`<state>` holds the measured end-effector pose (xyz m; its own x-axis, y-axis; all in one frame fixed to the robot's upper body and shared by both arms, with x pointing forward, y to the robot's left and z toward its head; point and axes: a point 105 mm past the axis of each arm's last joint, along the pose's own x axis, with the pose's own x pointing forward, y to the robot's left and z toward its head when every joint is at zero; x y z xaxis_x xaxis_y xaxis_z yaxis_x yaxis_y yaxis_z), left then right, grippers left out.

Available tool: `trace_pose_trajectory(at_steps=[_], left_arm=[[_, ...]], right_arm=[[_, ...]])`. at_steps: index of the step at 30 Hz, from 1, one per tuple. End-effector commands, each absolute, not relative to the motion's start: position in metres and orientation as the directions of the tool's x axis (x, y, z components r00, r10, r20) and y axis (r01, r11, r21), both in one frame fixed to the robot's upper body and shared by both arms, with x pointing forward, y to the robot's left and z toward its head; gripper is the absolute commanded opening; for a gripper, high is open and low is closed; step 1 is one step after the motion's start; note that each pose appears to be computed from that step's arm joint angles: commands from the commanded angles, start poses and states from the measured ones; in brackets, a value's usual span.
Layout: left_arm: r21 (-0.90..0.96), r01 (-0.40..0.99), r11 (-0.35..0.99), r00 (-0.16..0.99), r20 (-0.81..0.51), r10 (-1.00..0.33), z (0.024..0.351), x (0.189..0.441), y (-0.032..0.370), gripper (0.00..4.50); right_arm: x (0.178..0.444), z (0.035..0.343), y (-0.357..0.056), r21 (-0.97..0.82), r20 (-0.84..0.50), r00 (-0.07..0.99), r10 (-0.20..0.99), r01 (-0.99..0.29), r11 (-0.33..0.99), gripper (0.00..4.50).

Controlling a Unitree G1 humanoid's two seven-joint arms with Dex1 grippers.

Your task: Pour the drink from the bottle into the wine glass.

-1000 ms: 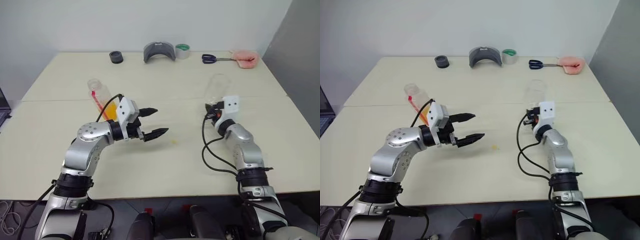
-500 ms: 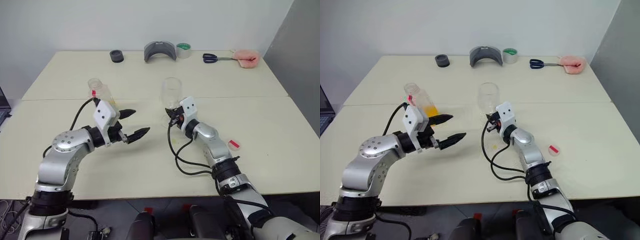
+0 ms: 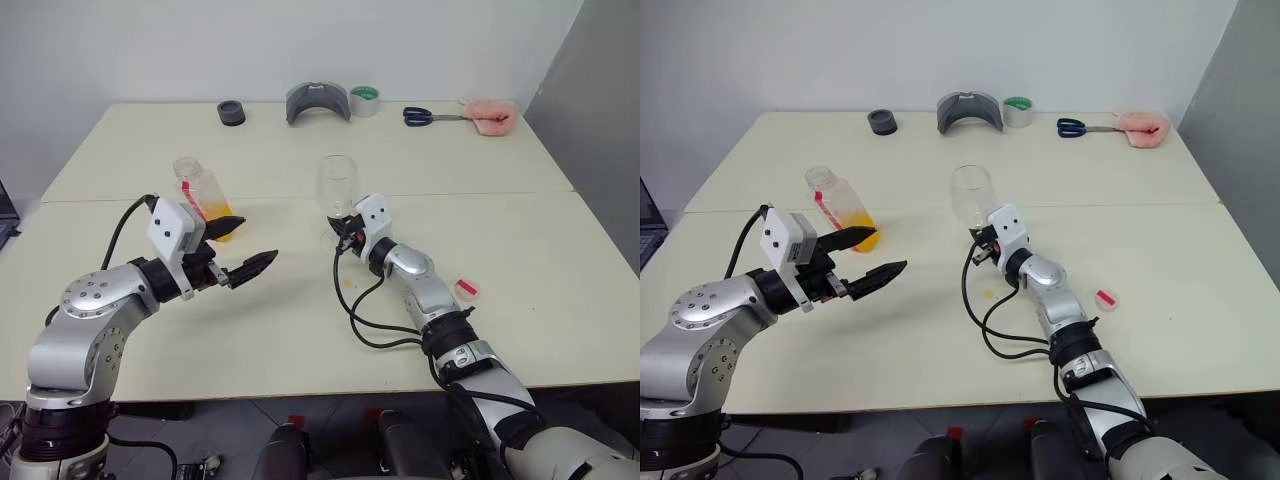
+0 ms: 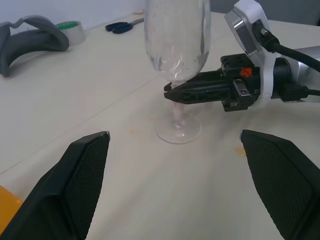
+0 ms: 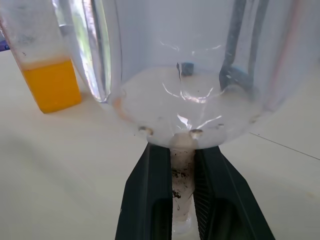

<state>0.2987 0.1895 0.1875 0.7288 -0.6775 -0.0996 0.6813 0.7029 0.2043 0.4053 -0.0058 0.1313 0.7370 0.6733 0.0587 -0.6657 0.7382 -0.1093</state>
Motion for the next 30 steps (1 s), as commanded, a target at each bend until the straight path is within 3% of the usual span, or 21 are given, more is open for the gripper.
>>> trace_pose_trajectory(at_steps=[1,11,30], left_arm=[[0.255,0.672,0.696,0.727,-0.044,-0.686,0.208,0.297,0.187,4.5],[0.252,0.684,0.684,0.71,-0.015,-0.704,0.214,0.3,0.18,4.5],[0.266,0.661,0.702,0.724,0.02,-0.689,0.22,0.3,0.18,4.5]], right_arm=[[0.404,0.14,-0.005,-0.114,0.098,0.73,0.676,-0.667,0.737,0.99],[0.4,0.143,-0.002,-0.121,0.103,0.712,0.694,-0.684,0.719,4.39],[0.386,0.131,-0.034,-0.132,0.058,0.735,0.676,-0.665,0.735,4.46]])
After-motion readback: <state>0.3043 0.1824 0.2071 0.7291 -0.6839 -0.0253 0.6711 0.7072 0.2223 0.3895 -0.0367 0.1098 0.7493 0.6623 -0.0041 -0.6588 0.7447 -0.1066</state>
